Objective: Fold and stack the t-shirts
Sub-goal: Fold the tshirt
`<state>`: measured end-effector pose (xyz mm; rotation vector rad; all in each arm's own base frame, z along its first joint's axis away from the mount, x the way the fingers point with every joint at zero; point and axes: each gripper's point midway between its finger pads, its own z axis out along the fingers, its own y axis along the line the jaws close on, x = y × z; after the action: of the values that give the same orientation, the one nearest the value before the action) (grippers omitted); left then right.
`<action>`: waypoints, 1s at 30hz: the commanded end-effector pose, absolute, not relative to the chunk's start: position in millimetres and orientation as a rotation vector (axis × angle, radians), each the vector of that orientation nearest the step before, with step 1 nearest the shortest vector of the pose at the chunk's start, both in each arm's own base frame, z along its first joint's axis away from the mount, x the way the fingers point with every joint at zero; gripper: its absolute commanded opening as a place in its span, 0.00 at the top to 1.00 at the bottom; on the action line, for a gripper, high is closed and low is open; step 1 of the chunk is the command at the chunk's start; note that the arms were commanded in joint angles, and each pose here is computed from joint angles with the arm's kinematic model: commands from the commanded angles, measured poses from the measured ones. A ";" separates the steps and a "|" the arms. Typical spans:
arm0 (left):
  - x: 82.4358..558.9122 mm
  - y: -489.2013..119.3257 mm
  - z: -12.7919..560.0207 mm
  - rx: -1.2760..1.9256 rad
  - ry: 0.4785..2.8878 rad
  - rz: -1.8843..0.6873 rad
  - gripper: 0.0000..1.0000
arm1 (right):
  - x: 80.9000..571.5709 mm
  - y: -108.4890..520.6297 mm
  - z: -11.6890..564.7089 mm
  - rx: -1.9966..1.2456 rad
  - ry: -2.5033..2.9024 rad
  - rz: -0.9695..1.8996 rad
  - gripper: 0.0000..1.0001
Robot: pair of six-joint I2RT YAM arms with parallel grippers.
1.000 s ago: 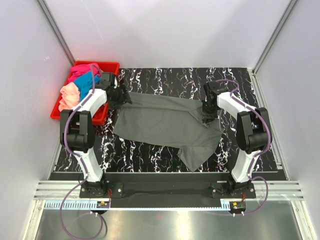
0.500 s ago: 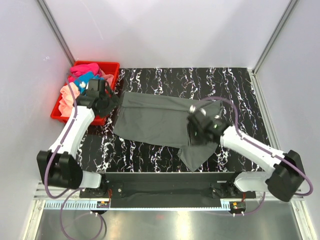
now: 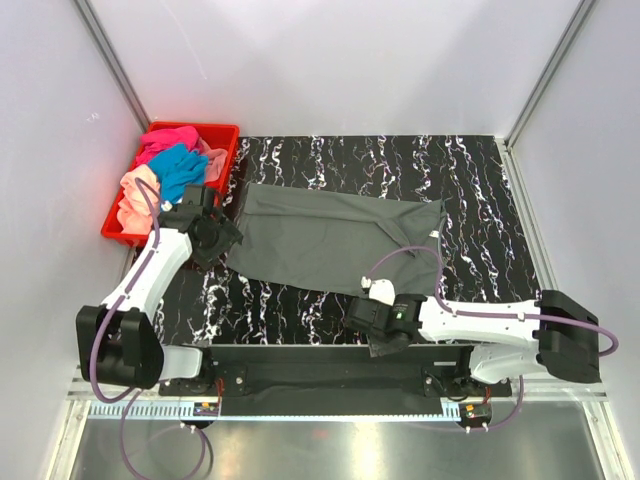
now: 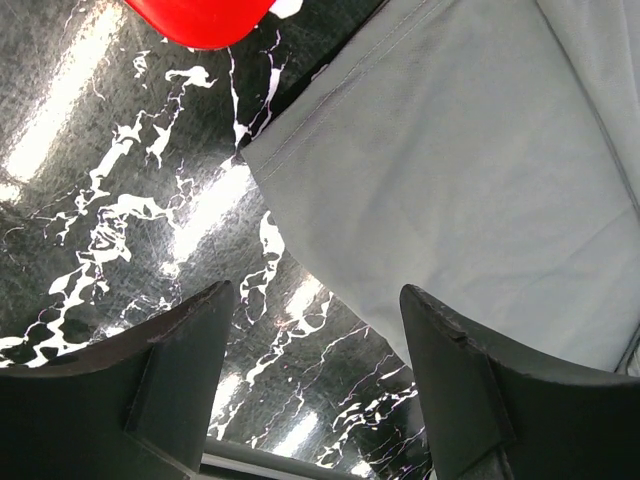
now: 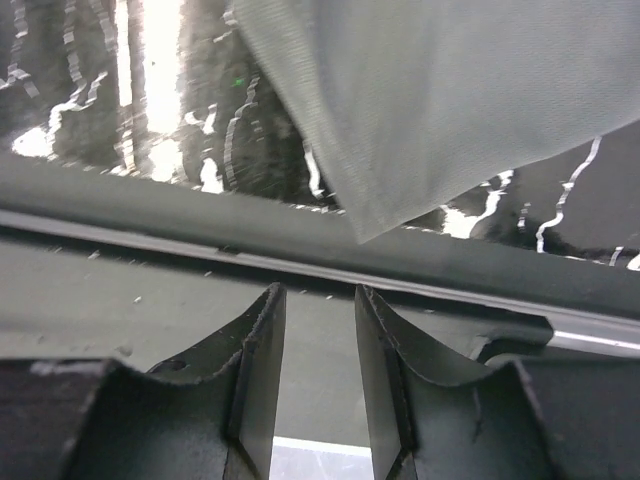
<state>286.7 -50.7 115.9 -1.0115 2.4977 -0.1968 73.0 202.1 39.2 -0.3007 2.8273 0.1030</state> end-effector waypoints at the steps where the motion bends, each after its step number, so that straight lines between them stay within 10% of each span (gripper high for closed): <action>1: 298.0 -51.9 127.9 -1.004 2.426 -0.252 0.28 | 85.6 195.0 36.8 -0.229 2.755 0.042 0.58; 23: 303.2 -55.3 115.9 -0.949 2.419 -0.268 0.29 | 114.6 199.2 24.5 -0.261 2.741 -0.083 0.59; 30: 304.7 -49.6 115.4 -0.932 2.402 -0.221 0.30 | 114.5 195.5 12.3 -0.214 2.767 -0.110 0.74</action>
<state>298.2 -54.7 107.4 -0.9708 2.4581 -0.2412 106.9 193.9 12.5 -0.2653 2.7886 -0.1018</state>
